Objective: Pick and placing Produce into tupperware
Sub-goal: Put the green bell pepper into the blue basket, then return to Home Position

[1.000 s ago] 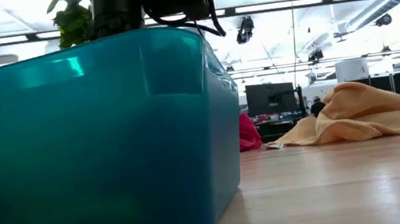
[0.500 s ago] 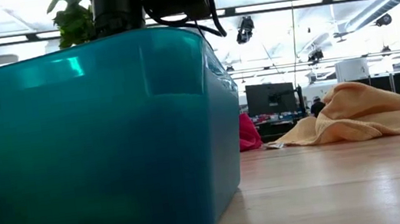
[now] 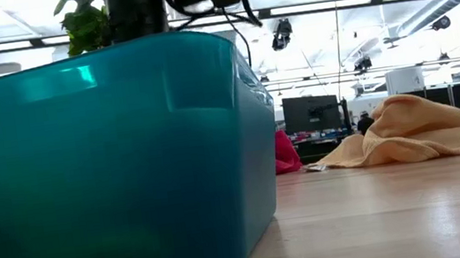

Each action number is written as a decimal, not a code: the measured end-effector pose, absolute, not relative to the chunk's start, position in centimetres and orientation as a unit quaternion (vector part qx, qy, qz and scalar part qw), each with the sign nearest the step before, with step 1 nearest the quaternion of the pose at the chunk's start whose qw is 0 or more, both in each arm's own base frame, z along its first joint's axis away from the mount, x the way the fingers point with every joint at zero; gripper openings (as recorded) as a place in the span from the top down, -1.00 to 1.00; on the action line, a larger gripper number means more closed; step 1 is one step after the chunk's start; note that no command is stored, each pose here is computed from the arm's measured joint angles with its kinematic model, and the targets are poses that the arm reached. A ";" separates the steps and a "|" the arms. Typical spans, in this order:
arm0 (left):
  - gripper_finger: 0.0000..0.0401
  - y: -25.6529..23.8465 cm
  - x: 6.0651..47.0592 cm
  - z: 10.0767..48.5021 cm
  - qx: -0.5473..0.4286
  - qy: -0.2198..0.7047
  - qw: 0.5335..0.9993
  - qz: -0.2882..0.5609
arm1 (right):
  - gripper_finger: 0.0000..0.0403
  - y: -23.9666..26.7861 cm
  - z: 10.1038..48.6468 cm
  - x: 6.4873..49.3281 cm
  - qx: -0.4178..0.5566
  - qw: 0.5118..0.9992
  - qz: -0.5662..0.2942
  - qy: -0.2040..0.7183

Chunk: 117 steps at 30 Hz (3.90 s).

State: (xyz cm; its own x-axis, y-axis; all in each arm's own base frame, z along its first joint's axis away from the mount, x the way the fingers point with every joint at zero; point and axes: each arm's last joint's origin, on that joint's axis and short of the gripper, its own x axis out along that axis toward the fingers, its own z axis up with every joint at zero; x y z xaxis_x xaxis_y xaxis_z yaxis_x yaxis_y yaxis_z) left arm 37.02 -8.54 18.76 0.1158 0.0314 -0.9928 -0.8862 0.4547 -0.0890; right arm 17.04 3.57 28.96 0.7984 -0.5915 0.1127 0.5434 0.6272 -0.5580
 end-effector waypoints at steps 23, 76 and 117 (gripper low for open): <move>0.03 -14.3 31.1 31.1 -0.381 0.488 0.767 0.168 | 0.66 2.5 30.2 14.6 -0.249 0.894 -0.371 0.022; 0.02 -17.3 36.1 33.5 0.135 0.195 0.968 -0.083 | 0.66 2.5 30.2 14.6 -0.243 0.896 -0.371 0.019; 1.00 -8.3 33.6 41.2 0.290 0.063 0.950 -0.097 | 0.66 2.6 29.8 14.7 -0.239 0.899 -0.367 0.028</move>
